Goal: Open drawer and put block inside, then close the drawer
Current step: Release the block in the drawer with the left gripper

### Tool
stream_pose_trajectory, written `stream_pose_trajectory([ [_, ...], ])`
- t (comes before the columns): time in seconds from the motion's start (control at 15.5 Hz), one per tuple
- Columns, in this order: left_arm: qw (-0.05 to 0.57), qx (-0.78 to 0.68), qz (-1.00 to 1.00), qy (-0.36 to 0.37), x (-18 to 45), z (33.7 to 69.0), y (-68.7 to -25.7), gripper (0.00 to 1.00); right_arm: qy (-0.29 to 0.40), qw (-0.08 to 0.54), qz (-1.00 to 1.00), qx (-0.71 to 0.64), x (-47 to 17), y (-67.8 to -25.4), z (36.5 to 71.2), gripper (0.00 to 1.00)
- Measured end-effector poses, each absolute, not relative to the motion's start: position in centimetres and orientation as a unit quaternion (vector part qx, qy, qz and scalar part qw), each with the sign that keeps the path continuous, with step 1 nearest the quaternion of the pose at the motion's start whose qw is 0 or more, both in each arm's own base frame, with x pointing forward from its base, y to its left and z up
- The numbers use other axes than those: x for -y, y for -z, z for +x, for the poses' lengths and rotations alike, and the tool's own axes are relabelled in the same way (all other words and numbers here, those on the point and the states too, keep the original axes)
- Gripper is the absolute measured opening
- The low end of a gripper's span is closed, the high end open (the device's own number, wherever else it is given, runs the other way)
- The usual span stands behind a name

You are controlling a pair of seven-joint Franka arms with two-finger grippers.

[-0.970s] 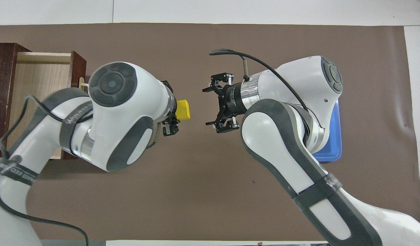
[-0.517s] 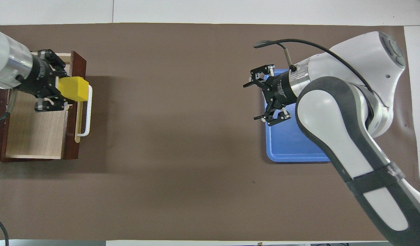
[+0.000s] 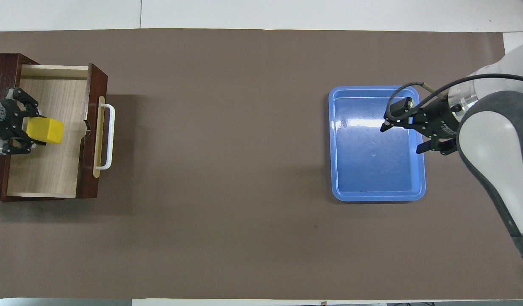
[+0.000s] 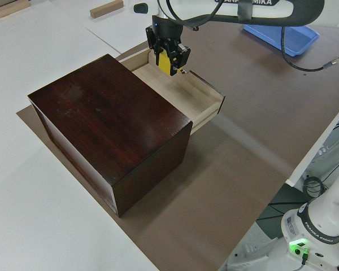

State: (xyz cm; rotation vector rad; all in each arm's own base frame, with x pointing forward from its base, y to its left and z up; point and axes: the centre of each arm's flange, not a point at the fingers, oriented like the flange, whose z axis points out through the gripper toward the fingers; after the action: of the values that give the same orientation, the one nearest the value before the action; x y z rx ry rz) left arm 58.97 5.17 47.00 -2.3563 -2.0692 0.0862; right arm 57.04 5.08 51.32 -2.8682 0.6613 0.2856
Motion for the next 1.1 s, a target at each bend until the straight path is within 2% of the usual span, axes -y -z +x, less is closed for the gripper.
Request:
stream_pose_trajectory([
  [0.26, 0.01, 0.659, -0.752, -0.033, -4.9, 57.5, -44.4, 0.55, -0.045, 0.031, -0.997, -0.054, -0.7, -55.3, 55.3, 1.0],
  [0.32, 0.01, 0.657, -0.753, -0.031, -4.8, 57.3, -44.6, 0.59, -0.036, 0.021, -0.999, -0.02, 0.2, -56.3, 54.9, 1.0],
  [0.58, 0.005, 0.655, -0.755, -0.022, -4.7, 57.5, -46.7, 0.99, -0.038, 0.005, -0.999, 0.032, 2.2, -60.9, 53.8, 1.0],
  [0.78, 0.01, 0.671, -0.741, -0.013, 0.4, 58.4, -49.0, 1.0, -0.065, 0.007, -0.997, 0.029, 2.5, -62.0, 53.0, 1.0],
  [0.97, 0.038, 0.665, -0.746, 0.002, 9.3, 57.6, -47.9, 1.0, -0.076, -0.003, -0.997, 0.022, 3.4, -61.2, 53.2, 1.0],
  [1.1, 0.051, 0.673, -0.738, -0.001, 10.6, 57.0, -46.5, 1.0, -0.081, -0.006, -0.997, 0.018, 3.8, -60.7, 53.4, 1.0],
])
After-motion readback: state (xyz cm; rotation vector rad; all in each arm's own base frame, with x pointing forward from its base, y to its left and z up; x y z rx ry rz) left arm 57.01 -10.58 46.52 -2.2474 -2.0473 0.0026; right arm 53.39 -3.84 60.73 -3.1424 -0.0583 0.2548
